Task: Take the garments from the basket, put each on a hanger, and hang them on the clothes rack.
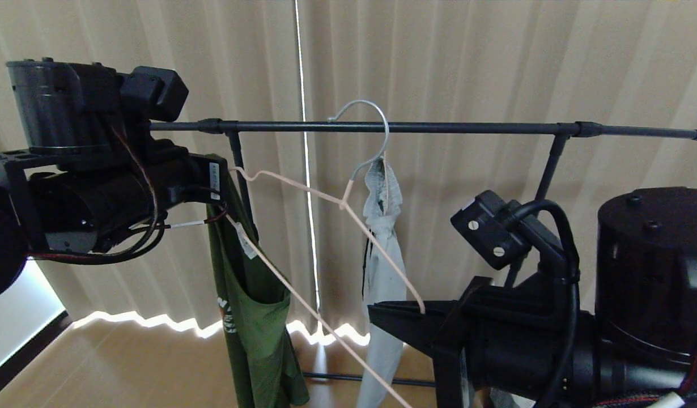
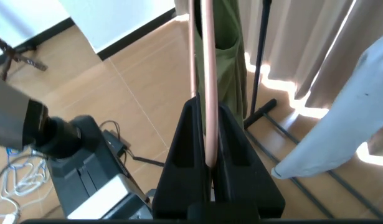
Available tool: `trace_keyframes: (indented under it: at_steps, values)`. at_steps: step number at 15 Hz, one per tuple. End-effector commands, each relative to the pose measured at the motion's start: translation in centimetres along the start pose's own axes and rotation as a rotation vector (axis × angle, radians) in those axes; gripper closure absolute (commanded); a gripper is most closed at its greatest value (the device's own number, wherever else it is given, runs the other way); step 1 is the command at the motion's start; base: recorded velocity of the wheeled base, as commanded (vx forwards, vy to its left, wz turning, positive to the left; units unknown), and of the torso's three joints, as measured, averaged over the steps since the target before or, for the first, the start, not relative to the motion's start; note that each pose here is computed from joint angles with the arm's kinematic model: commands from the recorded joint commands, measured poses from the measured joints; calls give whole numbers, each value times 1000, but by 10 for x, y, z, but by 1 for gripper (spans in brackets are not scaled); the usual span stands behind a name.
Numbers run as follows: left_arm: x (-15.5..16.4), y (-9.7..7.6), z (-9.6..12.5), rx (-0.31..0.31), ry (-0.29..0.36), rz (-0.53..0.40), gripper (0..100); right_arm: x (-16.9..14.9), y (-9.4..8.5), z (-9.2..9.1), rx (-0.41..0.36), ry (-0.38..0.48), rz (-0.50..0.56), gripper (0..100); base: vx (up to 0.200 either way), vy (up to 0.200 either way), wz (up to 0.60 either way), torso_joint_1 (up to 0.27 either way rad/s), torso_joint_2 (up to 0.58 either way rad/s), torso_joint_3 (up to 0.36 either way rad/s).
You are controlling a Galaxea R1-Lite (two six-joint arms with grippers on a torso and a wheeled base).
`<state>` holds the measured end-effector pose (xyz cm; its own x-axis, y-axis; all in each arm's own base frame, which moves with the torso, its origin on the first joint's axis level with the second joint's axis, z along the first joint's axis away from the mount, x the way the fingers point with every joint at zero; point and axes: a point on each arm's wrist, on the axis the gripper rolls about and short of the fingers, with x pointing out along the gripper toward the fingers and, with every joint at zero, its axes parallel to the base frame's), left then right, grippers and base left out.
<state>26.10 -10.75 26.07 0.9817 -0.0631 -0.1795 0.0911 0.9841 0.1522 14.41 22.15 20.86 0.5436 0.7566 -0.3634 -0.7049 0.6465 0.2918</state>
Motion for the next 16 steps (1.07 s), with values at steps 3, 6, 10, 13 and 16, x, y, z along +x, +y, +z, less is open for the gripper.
trace_keyframes:
  at_steps: [3, 6, 10, 13, 16]
  values:
    - [-13, 6, 8, -5, -11, 22, 100, 37, 0, 0, 81, 33, -46, 100, 0, 0, 0, 0, 0, 0]
    - [-21, 7, 12, -17, -31, 19, 100, 54, -2, 4, 101, 24, -97, 100, 0, 0, 0, 0, 0, 0]
    - [-31, 14, 21, -34, -69, 41, 100, 58, -17, 7, 119, 10, -167, 100, 0, 0, 0, 0, 0, 0]
    - [-29, 18, 18, -28, -55, 95, 100, 55, -28, 10, 132, -13, -232, 100, 0, 0, 0, 0, 0, 0]
    - [-29, 18, 17, -25, -51, 96, 100, 52, -35, 15, 142, -38, -266, 100, 0, 0, 0, 0, 0, 0]
